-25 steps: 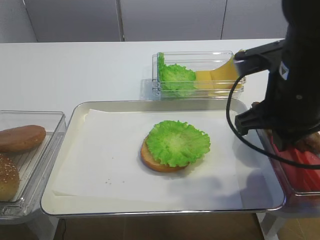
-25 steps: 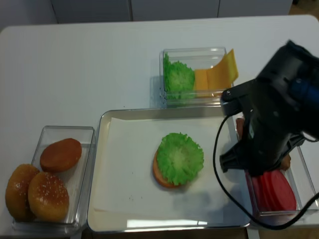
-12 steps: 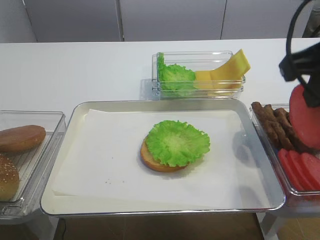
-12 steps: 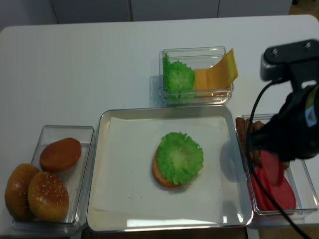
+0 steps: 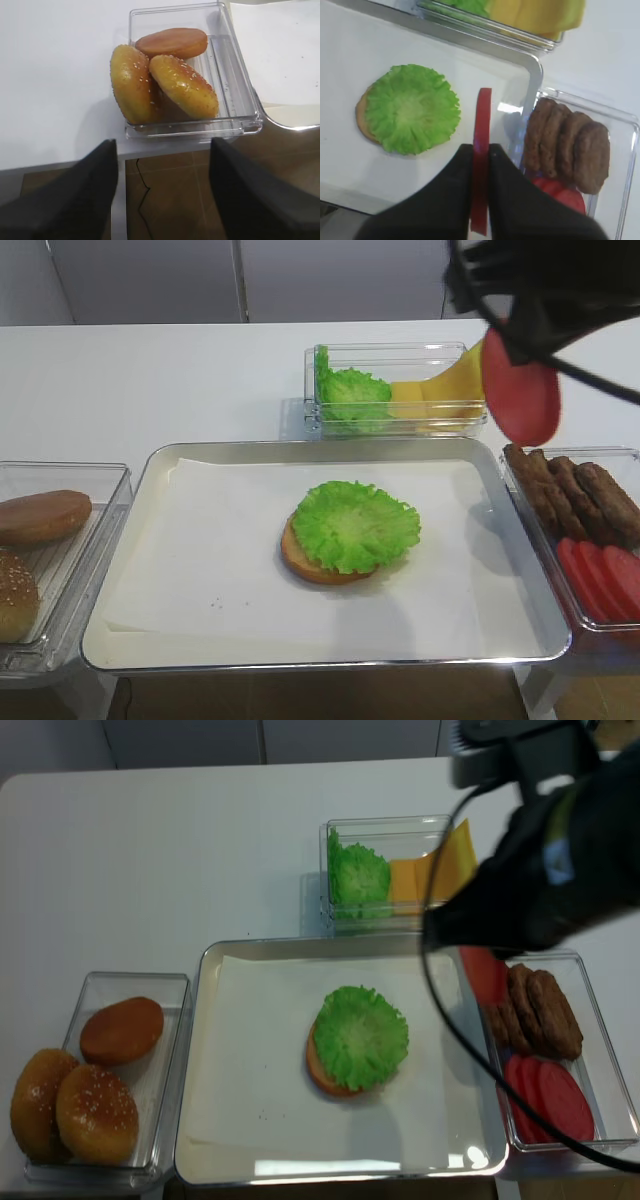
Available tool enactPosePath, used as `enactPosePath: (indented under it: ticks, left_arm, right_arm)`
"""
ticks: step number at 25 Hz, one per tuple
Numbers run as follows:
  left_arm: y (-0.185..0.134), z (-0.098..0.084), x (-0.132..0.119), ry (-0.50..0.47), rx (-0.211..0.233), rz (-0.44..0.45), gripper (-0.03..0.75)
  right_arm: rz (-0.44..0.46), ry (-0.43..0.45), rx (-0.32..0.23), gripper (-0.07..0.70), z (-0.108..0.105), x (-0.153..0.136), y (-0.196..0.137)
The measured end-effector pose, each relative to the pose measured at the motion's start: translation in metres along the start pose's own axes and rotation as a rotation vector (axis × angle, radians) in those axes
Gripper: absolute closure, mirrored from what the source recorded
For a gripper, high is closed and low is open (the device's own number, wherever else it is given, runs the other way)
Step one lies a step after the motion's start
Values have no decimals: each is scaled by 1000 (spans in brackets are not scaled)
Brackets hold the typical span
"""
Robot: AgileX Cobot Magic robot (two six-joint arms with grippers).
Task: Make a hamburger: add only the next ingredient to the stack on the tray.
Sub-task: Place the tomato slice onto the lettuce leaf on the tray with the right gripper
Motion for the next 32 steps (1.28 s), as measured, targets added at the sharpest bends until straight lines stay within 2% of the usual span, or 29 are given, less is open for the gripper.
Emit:
enactPosePath:
  ticks: [6, 10, 16, 24, 32]
  left_arm:
    - [0, 0, 0, 0, 0, 0, 287]
    - [0, 0, 0, 0, 0, 0, 287]
    - [0, 0, 0, 0, 0, 0, 287]
    - [0, 0, 0, 0, 0, 0, 287]
    - [0, 0, 0, 0, 0, 0, 287]
  right_arm:
    - [48, -71, 145, 560, 38, -43, 15]
    - [97, -97, 220, 560, 60, -77, 14]
    - [159, -140, 298, 560, 73, -120, 7]
    - [140, -132, 324, 560, 80, -136, 10]
    - [165, -131, 344, 560, 84, -148, 5]
Point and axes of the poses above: a point on each arm's last joint axis where the gripper is mounted, x pointing back along that axis away from the gripper, z along the wrist's bending axis when the last joint is at zero, y = z × x, the point moved 8 cm from there along -x, pointing out along that axis toward the gripper, and after that the axes turned 5 degrees about -x, right-handed, at the moved point
